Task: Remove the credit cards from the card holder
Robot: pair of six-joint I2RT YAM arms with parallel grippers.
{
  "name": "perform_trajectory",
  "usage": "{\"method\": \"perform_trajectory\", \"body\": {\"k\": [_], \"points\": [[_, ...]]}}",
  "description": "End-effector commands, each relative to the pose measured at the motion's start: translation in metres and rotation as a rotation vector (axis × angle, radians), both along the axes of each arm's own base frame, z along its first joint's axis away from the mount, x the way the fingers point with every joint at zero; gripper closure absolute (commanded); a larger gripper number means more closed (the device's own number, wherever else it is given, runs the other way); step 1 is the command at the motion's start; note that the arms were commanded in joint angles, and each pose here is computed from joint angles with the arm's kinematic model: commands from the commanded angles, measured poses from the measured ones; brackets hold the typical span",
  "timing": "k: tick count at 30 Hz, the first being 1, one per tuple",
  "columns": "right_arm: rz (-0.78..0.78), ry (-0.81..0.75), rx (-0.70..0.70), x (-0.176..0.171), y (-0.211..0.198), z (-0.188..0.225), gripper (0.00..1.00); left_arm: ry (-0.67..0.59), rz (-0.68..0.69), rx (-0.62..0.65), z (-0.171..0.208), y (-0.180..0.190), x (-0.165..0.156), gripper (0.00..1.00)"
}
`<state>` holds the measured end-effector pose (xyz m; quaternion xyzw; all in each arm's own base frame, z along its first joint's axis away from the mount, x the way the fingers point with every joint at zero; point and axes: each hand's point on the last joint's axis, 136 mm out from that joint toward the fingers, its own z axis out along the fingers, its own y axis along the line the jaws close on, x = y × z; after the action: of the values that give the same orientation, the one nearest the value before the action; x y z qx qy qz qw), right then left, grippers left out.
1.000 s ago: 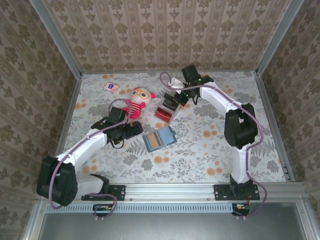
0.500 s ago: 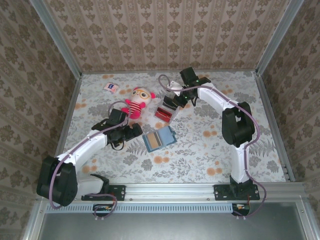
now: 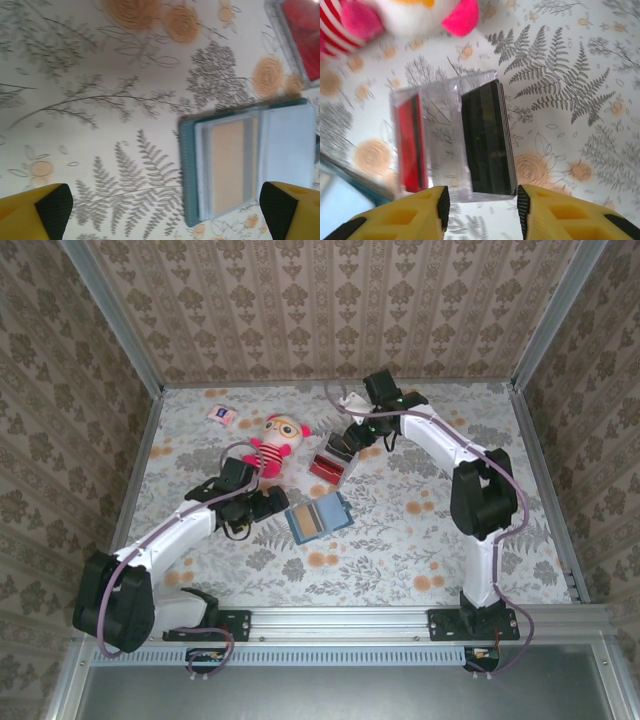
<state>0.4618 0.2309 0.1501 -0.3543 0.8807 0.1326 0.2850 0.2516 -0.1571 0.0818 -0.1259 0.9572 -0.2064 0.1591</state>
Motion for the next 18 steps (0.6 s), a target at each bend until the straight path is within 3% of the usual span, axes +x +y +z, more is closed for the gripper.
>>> {"method": "perform_trajectory", "body": {"k": [1,5,7,12,18], "points": [[-0.106,0.112,0.2,-0.032,0.014,0.033,0.55,-0.017,-0.03,-0.039,0.006,-0.016,0.003,0.0],[-0.214,0.242,0.377,-0.063,0.027,0.03,0.49,-0.018,-0.056,-0.074,0.007,-0.03,0.004,0.07],[-0.201,0.305,0.408,-0.085,0.037,0.022,0.52,-0.017,-0.058,-0.094,0.006,-0.038,0.003,0.09],[-0.268,0.394,0.359,-0.121,0.055,-0.017,0.53,0.005,-0.054,-0.137,-0.001,-0.052,0.005,0.27],[-0.405,0.484,0.29,-0.141,0.062,-0.066,0.59,0.034,-0.055,-0.179,-0.011,-0.066,0.006,0.44]]}}
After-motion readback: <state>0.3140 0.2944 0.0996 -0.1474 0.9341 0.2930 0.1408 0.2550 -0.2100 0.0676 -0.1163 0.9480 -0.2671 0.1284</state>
